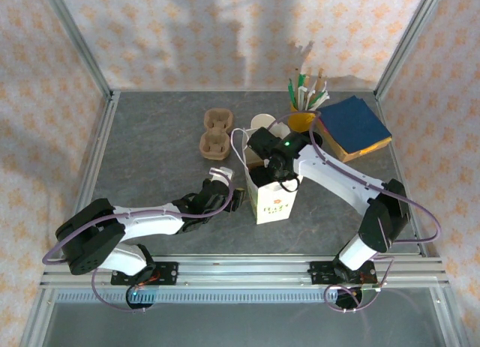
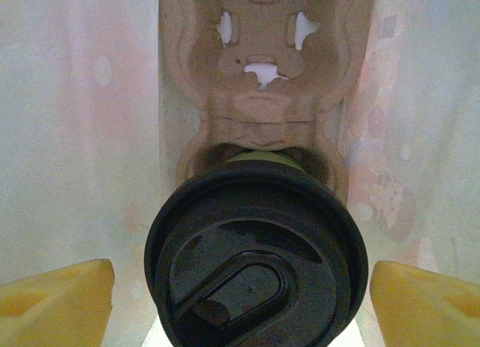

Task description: Pack the takeout coffee

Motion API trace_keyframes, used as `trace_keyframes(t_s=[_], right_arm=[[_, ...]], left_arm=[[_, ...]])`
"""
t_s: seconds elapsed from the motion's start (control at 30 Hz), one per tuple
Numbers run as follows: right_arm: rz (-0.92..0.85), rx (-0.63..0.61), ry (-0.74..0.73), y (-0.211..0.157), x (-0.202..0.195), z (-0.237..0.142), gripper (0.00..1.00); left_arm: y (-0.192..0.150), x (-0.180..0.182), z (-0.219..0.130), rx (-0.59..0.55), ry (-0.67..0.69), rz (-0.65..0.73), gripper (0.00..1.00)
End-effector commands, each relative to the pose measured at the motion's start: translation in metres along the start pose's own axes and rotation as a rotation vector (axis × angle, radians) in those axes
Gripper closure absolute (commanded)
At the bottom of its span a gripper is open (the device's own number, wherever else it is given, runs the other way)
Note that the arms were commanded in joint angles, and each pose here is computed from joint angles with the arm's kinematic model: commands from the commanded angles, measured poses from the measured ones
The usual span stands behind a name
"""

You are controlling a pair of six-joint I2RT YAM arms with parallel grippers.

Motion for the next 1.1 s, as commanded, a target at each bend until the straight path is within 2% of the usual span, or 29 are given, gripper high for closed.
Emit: trace_keyframes(t_s=[0.0,1.07], right_arm=[[0.021,-0.07,0.023,0.006,-0.001,-0.016,0.13],[0.026,-0.137,0.068,0.014,0.004,-0.033,0.2]], left_arm=[[0.0,-0.002,0.001,0.002,0.015,0.007,0.18],[0.005,-0.002,-0.001,-0.004,0.023,0.014,0.18]])
Point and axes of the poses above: each hand's point on the last joint's axis, 136 mm out from that joint toward the fingers, its own z axis out along the fingers, its own x axis along the line the jaws close on, y = z × x, the point moved 9 cm from there along -z, back along the fingers, and after that the axes turned 8 degrees about z, right-handed, at the moved point
